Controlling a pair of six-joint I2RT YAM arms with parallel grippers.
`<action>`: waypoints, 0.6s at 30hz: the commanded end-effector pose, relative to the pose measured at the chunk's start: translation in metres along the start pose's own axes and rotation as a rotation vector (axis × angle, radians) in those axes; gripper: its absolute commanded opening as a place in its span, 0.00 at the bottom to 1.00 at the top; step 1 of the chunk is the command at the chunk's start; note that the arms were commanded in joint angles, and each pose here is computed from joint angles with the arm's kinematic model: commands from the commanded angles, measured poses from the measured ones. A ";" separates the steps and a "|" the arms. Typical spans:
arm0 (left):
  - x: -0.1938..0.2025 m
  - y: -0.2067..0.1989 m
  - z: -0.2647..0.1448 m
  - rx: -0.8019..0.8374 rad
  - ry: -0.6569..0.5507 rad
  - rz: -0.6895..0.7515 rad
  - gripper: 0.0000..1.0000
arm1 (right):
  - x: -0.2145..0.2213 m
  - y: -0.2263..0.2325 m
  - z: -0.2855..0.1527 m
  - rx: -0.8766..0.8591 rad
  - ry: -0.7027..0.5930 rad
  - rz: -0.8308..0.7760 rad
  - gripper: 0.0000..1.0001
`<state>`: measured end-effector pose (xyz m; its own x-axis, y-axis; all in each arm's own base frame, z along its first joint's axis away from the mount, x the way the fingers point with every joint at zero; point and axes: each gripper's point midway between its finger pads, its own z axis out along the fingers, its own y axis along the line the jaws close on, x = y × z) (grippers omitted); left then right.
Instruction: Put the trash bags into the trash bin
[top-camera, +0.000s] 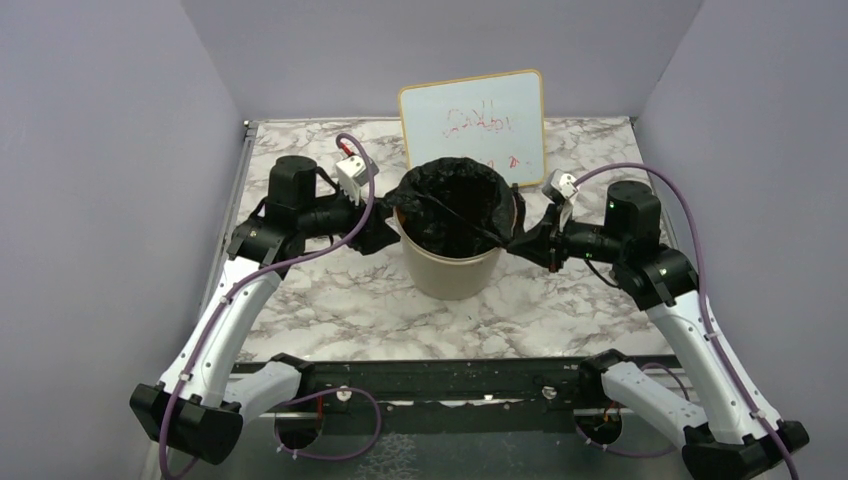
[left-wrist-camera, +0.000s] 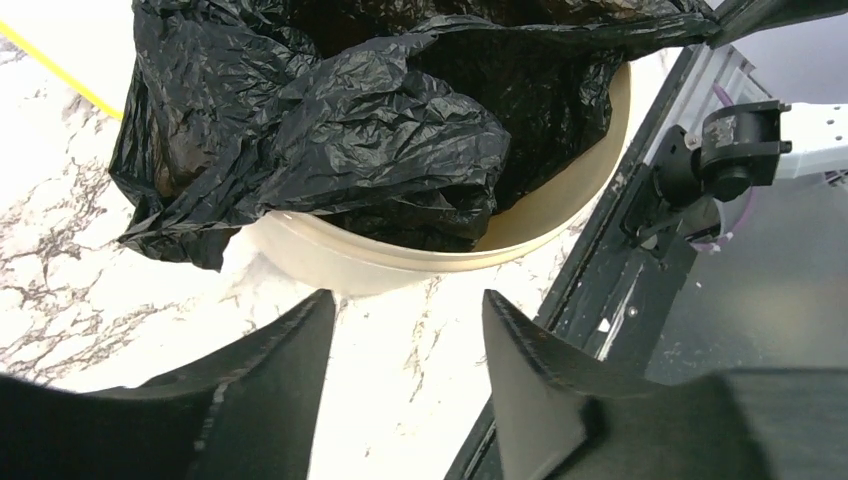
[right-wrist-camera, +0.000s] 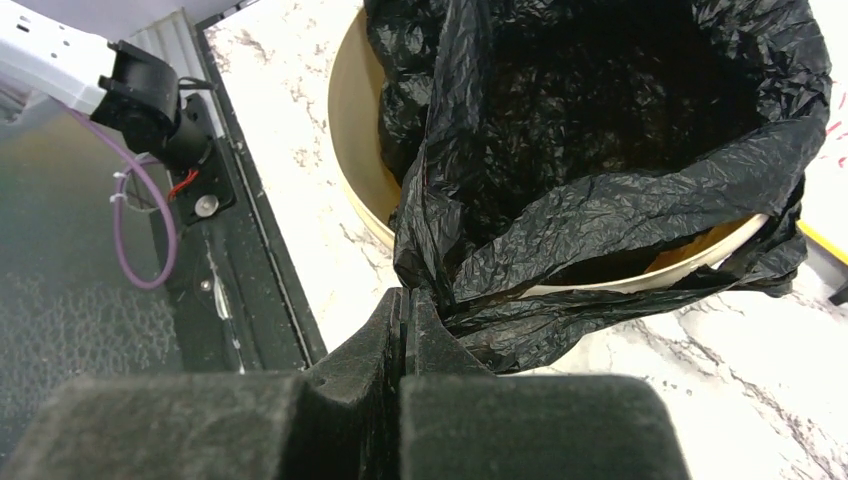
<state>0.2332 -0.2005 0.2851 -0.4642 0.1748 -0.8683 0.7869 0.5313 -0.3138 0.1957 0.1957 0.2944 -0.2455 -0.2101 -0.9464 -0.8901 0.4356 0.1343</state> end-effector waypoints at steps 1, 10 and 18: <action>-0.019 -0.007 -0.006 0.007 -0.046 0.042 0.61 | 0.000 0.015 -0.001 -0.075 -0.010 0.021 0.01; -0.064 0.022 -0.022 -0.262 -0.212 -0.228 0.80 | 0.009 0.055 -0.006 -0.308 -0.022 0.046 0.01; -0.092 0.036 -0.014 -0.280 -0.344 -0.282 0.83 | 0.014 0.036 0.000 -0.211 0.010 0.025 0.01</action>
<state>0.2771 -0.1874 0.3347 -0.5259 -0.1763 -0.8321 0.5078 0.7197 -0.4734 0.1584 0.2098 0.2856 -0.2838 -0.1988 -0.9381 -0.9427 0.2367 0.2350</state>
